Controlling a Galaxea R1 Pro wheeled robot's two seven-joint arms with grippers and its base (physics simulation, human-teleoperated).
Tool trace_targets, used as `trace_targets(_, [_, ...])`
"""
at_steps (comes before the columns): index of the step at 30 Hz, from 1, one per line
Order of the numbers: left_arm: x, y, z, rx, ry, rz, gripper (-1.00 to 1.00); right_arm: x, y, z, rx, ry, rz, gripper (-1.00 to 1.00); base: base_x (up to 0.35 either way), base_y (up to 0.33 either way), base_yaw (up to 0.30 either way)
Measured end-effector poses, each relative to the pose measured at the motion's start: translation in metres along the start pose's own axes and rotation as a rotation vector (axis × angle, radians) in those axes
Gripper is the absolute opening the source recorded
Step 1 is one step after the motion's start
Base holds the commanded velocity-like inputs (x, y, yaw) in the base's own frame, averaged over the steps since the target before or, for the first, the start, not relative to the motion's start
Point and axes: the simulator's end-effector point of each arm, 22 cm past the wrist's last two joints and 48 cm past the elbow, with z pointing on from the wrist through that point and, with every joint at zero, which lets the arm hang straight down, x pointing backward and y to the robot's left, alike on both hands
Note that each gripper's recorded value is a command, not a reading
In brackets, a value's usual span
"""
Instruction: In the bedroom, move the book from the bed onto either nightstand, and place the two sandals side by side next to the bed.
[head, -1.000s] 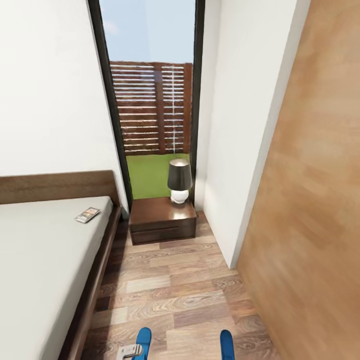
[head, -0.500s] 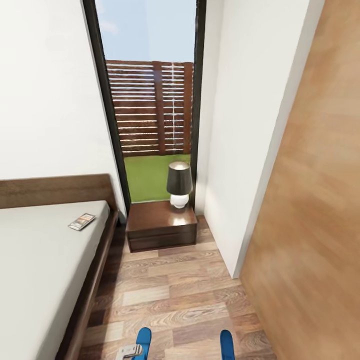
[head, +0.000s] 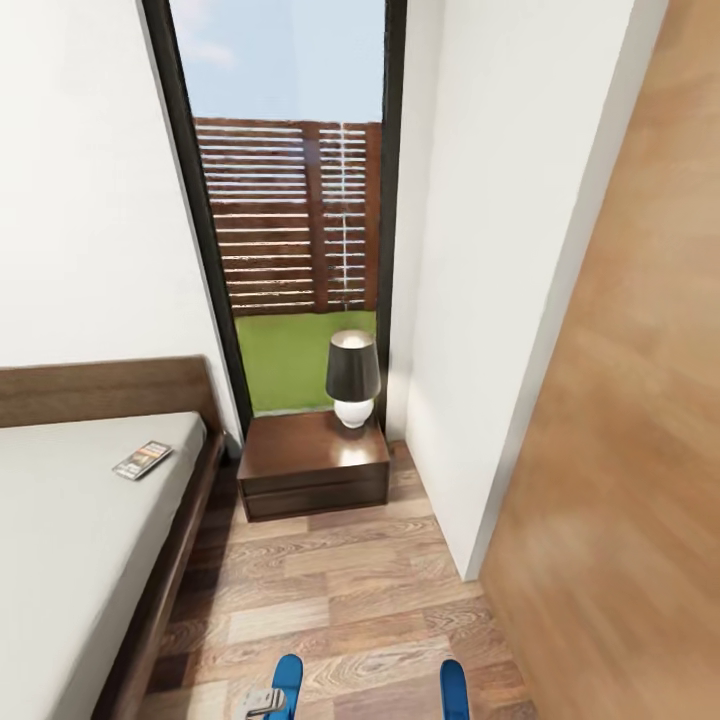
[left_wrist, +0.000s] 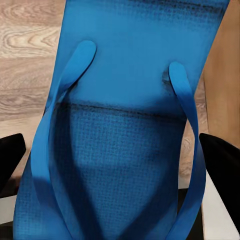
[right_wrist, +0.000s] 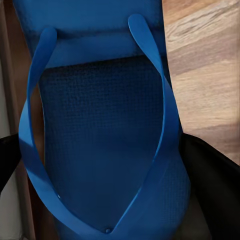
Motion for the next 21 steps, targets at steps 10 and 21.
trace_targets(10, [0.0000, 0.0000, 0.0000, 0.000, 0.000, 0.000, -1.00, -0.0001, 0.0000, 0.0000, 0.000, 0.000, 0.000, -1.00, 0.301, -0.003, 0.000])
trace_targets(21, [0.0000, 0.0000, 0.0000, 0.000, 0.000, 0.000, -1.00, -0.0001, 0.0000, 0.0000, 0.000, 0.000, 0.000, -1.00, 0.301, -0.004, 0.000])
